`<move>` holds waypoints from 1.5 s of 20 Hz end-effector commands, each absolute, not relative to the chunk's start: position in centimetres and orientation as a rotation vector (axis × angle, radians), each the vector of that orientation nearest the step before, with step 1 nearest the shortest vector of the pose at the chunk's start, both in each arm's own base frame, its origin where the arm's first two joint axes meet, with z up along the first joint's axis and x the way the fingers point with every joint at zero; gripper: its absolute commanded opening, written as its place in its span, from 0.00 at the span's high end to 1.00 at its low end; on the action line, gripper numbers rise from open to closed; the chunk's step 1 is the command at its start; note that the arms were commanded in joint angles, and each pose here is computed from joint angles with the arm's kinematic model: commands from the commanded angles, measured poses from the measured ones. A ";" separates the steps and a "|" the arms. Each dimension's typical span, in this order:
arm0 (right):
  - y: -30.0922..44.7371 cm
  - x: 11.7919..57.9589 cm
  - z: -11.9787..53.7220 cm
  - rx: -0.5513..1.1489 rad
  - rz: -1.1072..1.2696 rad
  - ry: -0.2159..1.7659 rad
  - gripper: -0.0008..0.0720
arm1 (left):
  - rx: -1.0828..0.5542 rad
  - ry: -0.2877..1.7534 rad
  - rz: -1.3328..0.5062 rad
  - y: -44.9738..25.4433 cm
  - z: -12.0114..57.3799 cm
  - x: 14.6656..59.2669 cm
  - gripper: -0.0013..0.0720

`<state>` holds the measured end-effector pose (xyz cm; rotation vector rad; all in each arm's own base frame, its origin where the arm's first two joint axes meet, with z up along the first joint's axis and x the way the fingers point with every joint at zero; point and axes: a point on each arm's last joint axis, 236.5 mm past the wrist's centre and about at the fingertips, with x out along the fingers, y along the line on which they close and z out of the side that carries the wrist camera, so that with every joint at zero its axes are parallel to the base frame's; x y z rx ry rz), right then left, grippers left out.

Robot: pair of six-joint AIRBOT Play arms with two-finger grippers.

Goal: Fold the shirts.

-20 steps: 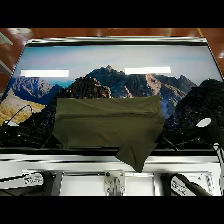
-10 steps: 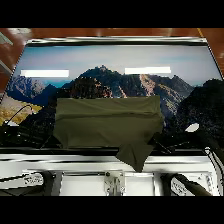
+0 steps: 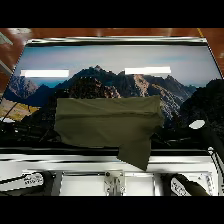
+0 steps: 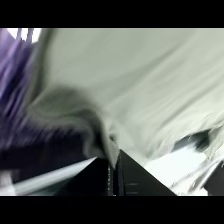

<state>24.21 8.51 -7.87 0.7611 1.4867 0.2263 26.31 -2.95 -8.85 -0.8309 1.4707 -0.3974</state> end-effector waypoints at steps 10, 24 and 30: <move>5.8 43.9 3.2 0.895 0.239 1.019 0.91 | -0.675 1.047 -0.355 -1.8 1.1 43.6 0.93; 5.0 49.0 -6.5 0.764 0.138 1.124 0.86 | -0.875 1.197 -0.232 -2.0 -6.9 47.1 0.55; 1.7 46.7 -5.0 0.557 0.190 1.148 0.20 | -0.890 1.208 -0.277 -0.9 -4.9 46.7 0.17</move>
